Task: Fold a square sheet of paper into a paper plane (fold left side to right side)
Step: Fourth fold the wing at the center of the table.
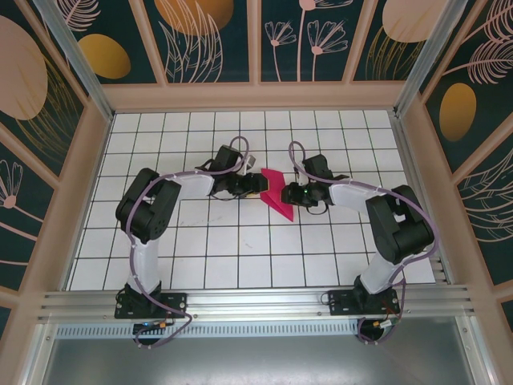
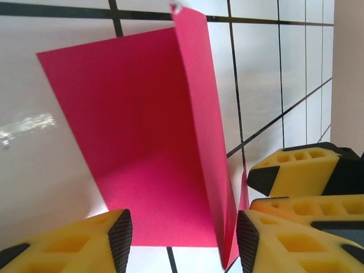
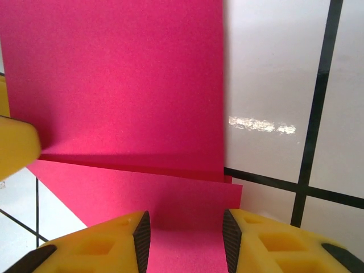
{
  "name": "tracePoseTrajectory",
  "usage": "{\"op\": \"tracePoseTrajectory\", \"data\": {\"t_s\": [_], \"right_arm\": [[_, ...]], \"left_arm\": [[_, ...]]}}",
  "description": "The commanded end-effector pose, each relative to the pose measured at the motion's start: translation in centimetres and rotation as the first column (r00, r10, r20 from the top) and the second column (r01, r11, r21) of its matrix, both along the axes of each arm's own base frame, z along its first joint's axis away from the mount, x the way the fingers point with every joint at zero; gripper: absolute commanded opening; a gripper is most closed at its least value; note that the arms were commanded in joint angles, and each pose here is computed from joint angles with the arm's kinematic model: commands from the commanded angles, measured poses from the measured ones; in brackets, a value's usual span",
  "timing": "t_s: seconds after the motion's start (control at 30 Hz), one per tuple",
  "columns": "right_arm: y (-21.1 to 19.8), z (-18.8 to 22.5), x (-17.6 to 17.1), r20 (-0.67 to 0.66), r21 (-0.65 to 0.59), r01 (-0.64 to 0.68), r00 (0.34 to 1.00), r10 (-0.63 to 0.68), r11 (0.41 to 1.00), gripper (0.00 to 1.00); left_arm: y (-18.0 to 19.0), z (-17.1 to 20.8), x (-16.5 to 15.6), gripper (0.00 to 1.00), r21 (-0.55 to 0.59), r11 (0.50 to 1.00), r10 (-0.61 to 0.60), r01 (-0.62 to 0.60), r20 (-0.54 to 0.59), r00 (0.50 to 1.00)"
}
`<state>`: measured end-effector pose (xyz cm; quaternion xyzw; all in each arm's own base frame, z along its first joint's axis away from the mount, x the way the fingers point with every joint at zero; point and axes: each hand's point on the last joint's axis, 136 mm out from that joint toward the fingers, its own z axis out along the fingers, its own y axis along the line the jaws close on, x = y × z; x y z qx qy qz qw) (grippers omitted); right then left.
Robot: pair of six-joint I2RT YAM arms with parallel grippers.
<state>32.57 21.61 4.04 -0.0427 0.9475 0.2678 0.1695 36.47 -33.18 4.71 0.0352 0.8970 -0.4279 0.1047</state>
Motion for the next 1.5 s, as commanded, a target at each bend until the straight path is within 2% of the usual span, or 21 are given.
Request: {"op": "tracePoseTrajectory", "data": {"t_s": [0.0, 0.13, 0.3, 0.4, 0.7, 0.87, 1.2, 1.47], "right_arm": [[0.2, 0.6, 0.9, 0.034, 0.009, -0.017, 0.999, 0.016, 1.000, 0.42], [-0.1, 1.6, 1.1, 0.100, -0.026, -0.026, 0.995, 0.028, 0.999, 0.43], [-0.3, 3.2, 0.9, 0.228, -0.165, -0.034, 0.971, 0.071, 0.986, 0.52], [0.4, 3.2, 0.0, 0.274, -0.256, -0.048, 0.954, 0.119, 0.966, 0.55], [1.8, 1.1, -0.8, 0.286, -0.388, -0.059, 0.941, 0.181, 0.920, 0.58], [1.9, 0.8, -1.0, 0.291, -0.388, -0.063, 0.938, 0.187, 0.919, 0.61], [2.4, -1.5, -2.1, 0.242, -0.408, -0.100, 0.947, 0.213, 0.908, 0.61], [2.1, -2.0, -2.1, 0.235, -0.416, -0.099, 0.949, 0.212, 0.904, 0.51]], "left_arm": [[-1.4, 1.0, 0.8, 0.51, -0.042, 0.999, -0.012, 0.013, 0.018, 1.000], [-2.2, 2.1, 0.9, 0.37, -0.063, 0.998, -0.016, 0.018, 0.028, 0.999], [-2.4, 2.3, 0.8, 0.32, -0.066, 0.998, -0.006, 0.007, 0.019, 1.000], [-2.4, 2.3, 0.7, 0.31, -0.065, 0.998, -0.005, 0.006, 0.013, 1.000], [-2.5, 2.6, 0.7, 0.31, -0.063, 0.998, 0.000, 0.001, 0.013, 1.000], [-2.4, 2.7, 0.7, 0.31, -0.054, 0.999, 0.004, -0.003, 0.015, 1.000], [-2.4, 2.9, 0.8, 0.32, -0.051, 0.999, 0.008, -0.007, 0.017, 1.000], [-2.2, 3.1, 1.1, 0.32, -0.043, 0.999, 0.018, -0.017, 0.022, 1.000]]}}
